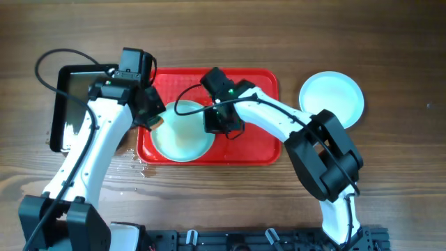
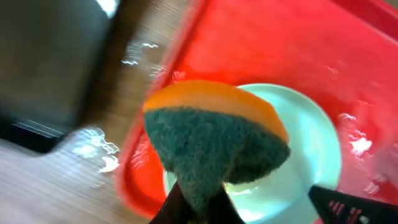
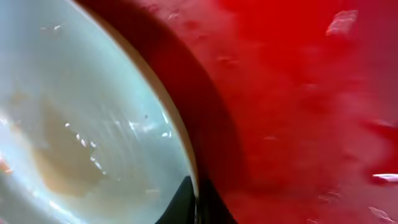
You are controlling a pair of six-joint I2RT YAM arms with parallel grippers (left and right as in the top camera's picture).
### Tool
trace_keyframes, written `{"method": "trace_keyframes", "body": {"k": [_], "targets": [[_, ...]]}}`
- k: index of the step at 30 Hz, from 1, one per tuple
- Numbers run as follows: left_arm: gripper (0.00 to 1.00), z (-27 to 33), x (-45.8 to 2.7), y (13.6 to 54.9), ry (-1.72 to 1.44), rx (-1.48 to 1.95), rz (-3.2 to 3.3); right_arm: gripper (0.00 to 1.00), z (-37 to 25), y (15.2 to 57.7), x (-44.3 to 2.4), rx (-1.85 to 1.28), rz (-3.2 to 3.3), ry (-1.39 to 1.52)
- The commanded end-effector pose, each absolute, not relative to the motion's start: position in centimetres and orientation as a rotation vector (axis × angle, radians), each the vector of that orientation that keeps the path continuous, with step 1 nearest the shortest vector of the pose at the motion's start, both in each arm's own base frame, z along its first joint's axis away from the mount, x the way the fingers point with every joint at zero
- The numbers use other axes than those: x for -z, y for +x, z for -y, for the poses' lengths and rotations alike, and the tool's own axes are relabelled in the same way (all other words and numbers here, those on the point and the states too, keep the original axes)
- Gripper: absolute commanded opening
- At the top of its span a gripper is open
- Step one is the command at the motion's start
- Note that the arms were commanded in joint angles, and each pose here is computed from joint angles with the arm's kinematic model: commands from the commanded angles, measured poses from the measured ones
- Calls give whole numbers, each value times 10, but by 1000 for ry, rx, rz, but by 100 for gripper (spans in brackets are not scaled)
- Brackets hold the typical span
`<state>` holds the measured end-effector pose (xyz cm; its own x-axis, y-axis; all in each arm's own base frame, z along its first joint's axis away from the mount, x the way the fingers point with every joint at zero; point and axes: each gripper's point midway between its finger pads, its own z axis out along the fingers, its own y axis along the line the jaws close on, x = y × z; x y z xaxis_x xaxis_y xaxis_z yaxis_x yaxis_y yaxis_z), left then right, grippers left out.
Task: Clean dirty plates on tray and stack at the side
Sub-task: 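Scrub the last white plate with the sponge in the left gripper, then lift the last plate with the right gripper toward the right stack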
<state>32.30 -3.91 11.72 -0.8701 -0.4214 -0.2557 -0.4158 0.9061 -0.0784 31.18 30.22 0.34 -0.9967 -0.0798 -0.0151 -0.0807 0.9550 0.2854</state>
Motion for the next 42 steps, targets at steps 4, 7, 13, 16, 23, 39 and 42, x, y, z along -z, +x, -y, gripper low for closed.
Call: {"method": "trace_keyframes", "body": {"k": [4,7,13,16,23,39,42], "targets": [[4,112,-64,302,-419,439,-2907,5,-287,331,-3,-319,-3091,59],[4,124,-53,306,-417,466,-2878,4,-295,327,-5,-384,-3103,48],[4,129,4,299,-428,396,-3020,4,-296,328,-5,-386,-3100,47],[4,103,21,298,-446,148,-3026,4,-295,327,-5,-380,-3103,37],[4,0,-4,305,-418,-713,-2765,5,-291,324,-4,-352,-3112,-33],[4,53,-140,316,-597,-59,-2689,5,-199,383,-134,115,-2888,-98],[4,52,-125,310,-598,-82,-2730,4,-156,395,-203,537,-2670,-177]]}}
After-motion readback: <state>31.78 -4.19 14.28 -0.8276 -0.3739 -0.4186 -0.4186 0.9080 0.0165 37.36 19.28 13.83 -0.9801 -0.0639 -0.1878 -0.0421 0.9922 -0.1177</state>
